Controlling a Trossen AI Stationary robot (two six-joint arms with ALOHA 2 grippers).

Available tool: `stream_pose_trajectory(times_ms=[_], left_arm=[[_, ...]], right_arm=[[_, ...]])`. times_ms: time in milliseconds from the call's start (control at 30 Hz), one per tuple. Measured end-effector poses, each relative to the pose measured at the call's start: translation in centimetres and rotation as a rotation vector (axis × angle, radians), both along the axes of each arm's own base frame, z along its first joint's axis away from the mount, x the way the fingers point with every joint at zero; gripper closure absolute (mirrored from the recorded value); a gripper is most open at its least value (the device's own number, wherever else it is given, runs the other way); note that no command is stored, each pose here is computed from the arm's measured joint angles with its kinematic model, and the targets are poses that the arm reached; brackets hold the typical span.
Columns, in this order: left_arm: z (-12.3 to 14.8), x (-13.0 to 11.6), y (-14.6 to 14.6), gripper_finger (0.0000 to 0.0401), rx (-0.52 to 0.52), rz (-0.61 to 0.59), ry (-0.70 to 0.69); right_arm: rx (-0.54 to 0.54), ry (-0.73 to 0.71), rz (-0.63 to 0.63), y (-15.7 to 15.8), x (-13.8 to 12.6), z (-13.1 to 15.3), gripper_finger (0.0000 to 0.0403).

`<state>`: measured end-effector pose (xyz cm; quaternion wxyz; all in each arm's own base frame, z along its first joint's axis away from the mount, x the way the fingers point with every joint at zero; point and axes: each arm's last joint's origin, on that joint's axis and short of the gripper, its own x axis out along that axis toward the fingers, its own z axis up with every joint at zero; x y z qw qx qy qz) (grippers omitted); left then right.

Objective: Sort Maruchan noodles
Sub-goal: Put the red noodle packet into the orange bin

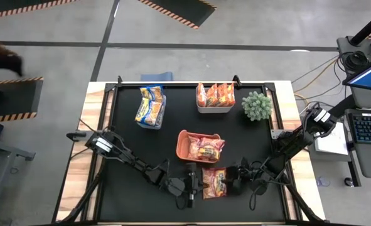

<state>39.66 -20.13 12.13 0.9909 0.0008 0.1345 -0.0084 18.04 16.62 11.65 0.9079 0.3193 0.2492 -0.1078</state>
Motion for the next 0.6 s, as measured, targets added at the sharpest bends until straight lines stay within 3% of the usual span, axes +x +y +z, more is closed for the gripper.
stream_pose_trajectory(times_ms=[200, 333, 600], left_arm=[[0.8, -0.3, -1.1, 0.0401, 0.033, -0.073, -0.008], [0.1, -0.7, -1.8, 0.0401, 0.038, -0.160, 0.057], [-1.5, -0.3, -2.6, 0.0401, 0.014, -0.182, 0.087]], right_arm=[[0.027, 0.009, -0.025, -0.2, -0.1, -0.2, 0.0037], [0.025, 0.014, -0.034, -0.2, -0.2, -0.5, 0.0037], [-0.044, 0.040, -0.074, -0.1, 0.1, -2.4, 0.0037]])
